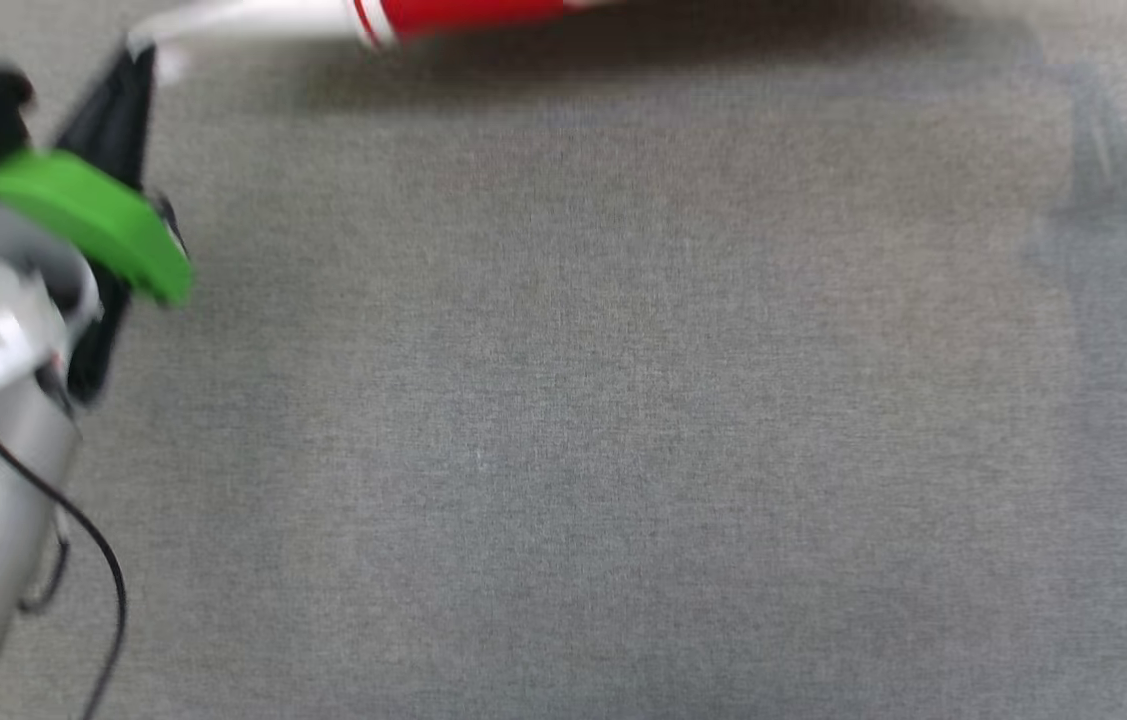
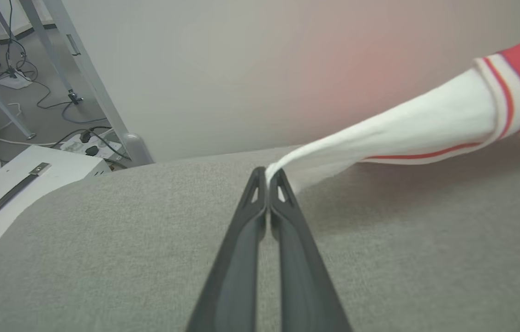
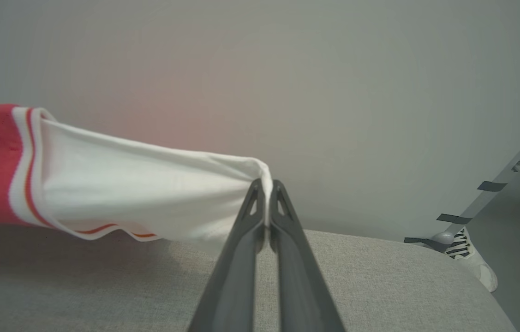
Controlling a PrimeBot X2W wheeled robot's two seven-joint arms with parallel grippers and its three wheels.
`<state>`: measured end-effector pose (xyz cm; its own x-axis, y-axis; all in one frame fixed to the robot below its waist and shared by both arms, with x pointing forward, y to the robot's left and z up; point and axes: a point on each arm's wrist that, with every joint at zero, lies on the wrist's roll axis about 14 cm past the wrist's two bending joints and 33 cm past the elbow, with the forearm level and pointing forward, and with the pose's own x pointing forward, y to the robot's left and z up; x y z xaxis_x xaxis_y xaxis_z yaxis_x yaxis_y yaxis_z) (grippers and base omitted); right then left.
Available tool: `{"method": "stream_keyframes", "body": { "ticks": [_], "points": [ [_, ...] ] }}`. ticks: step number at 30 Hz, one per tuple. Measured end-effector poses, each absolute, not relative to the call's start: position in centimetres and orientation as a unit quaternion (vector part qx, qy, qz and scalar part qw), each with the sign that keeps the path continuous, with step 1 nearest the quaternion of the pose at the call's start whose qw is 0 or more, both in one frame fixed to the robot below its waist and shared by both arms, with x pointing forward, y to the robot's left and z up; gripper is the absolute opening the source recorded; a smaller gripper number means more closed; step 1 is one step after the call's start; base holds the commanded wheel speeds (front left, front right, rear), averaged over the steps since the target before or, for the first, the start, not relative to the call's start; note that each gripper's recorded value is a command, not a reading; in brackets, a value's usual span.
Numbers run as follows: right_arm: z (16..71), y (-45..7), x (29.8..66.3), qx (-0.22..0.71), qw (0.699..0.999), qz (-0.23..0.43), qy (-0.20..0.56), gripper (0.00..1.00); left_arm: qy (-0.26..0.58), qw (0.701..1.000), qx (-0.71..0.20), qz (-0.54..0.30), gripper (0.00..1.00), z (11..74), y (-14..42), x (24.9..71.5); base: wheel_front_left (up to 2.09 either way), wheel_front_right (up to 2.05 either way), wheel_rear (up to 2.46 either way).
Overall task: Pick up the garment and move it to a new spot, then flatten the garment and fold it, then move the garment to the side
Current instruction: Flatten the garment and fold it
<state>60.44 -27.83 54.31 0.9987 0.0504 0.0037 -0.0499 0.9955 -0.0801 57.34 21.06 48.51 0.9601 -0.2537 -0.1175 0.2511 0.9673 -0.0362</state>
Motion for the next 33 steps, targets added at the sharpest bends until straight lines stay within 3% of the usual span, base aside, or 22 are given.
{"method": "stream_keyframes", "body": {
  "ticks": [14,23,33],
  "points": [
    [49.0,-27.5,48.4,-0.043,0.992,0.061,0.097,0.00,0.121,0.986,-0.042,-0.103,0.00,45.3,21.1,44.3,0.00,0.00,0.00],
    [47.0,-28.4,41.5,-0.093,0.977,0.093,0.169,0.00,0.164,0.979,-0.032,-0.114,0.00,43.8,20.0,38.6,0.00,0.00,0.00],
    [44.9,-27.9,36.1,-0.074,0.959,0.119,0.246,0.00,0.200,0.971,-0.034,-0.123,0.00,41.9,19.0,33.7,0.00,0.00,0.00]
  ]
}}
